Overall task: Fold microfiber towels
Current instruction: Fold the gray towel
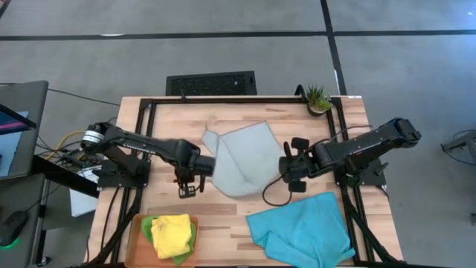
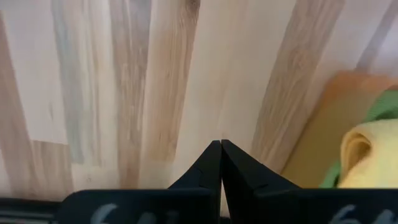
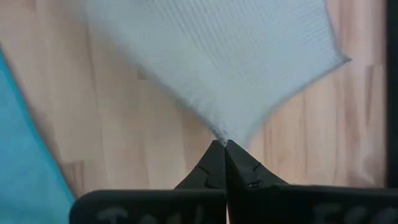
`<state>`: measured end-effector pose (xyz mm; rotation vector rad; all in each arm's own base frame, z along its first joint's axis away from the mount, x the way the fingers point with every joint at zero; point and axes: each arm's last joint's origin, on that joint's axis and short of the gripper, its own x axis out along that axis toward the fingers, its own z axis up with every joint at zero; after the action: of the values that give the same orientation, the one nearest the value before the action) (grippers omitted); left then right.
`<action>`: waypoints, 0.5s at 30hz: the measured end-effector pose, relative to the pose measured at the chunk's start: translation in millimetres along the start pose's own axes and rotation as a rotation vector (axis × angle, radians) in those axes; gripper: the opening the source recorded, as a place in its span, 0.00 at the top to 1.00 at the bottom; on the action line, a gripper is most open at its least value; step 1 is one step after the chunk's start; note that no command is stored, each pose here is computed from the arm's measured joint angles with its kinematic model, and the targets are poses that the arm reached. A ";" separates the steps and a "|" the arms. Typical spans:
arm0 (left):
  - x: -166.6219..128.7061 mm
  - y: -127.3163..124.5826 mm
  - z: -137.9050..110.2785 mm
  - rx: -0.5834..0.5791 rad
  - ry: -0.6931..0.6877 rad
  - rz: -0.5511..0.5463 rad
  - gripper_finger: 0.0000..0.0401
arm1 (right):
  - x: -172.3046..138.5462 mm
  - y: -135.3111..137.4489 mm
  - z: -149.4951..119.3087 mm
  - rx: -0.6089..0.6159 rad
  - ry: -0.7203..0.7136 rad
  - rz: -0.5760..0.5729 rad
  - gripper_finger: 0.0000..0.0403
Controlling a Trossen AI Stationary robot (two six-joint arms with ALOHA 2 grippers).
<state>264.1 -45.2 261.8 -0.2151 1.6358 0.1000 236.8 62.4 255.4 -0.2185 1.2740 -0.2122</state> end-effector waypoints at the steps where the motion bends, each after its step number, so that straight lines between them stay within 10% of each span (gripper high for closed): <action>1: 4.4 -1.0 -1.1 -0.005 0.002 0.005 1.00 | 0.5 2.0 -1.1 -0.004 -0.001 0.002 0.99; 15: 31.2 -18.1 17.6 0.137 -0.262 -0.040 1.00 | 3.1 6.9 -4.2 0.003 -0.002 -0.001 0.99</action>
<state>282.9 -61.9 230.6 -0.1240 1.3706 -0.0142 233.8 68.0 249.5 -0.2163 1.2717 -0.2150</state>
